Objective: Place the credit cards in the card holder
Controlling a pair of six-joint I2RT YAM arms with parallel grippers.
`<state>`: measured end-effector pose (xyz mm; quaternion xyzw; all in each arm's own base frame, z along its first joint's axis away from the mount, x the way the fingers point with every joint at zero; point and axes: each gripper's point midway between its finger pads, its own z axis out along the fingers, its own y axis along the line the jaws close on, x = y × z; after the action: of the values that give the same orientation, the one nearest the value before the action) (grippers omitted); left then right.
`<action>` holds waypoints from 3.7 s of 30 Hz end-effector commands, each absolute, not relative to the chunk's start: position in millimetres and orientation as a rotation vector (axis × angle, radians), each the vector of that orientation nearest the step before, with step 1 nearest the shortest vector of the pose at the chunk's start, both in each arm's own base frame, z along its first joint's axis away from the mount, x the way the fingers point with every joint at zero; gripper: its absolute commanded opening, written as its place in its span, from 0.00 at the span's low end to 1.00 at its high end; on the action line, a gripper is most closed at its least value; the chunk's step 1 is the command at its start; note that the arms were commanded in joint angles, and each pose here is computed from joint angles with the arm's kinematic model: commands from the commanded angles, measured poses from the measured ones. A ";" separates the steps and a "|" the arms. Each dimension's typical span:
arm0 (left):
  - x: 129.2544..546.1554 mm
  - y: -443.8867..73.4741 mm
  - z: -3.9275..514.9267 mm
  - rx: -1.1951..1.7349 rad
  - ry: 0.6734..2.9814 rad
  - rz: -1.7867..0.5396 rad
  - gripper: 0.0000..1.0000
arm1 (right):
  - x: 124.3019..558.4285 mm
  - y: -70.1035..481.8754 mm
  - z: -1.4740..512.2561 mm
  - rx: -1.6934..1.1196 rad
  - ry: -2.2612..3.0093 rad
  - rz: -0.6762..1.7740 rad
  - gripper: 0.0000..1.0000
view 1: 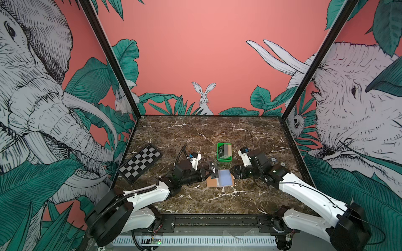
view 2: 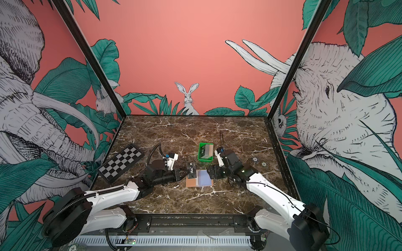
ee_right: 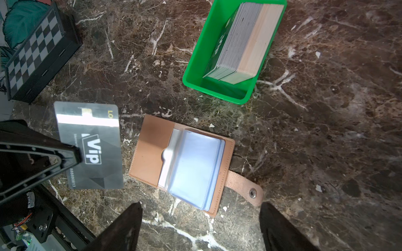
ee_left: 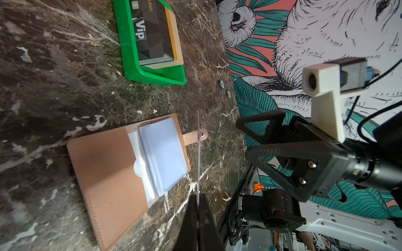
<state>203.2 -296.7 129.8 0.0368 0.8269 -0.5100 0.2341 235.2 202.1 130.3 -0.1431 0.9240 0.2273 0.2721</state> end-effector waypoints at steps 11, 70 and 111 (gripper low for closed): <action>198.7 -301.2 123.8 0.114 2.207 -1.408 0.00 | 239.5 216.1 134.1 -0.256 2.461 0.642 0.83; 195.9 -319.7 87.4 0.219 2.360 -1.242 0.00 | 223.3 209.0 78.7 -0.055 2.527 0.618 0.98; 210.6 -323.0 75.1 0.092 2.409 -1.299 0.00 | 218.2 197.1 31.5 -0.019 2.683 0.449 0.26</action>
<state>212.1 -324.7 73.0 0.0359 0.8648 -0.4578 0.2033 214.8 197.6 29.1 -0.0023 0.9645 0.1711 0.2011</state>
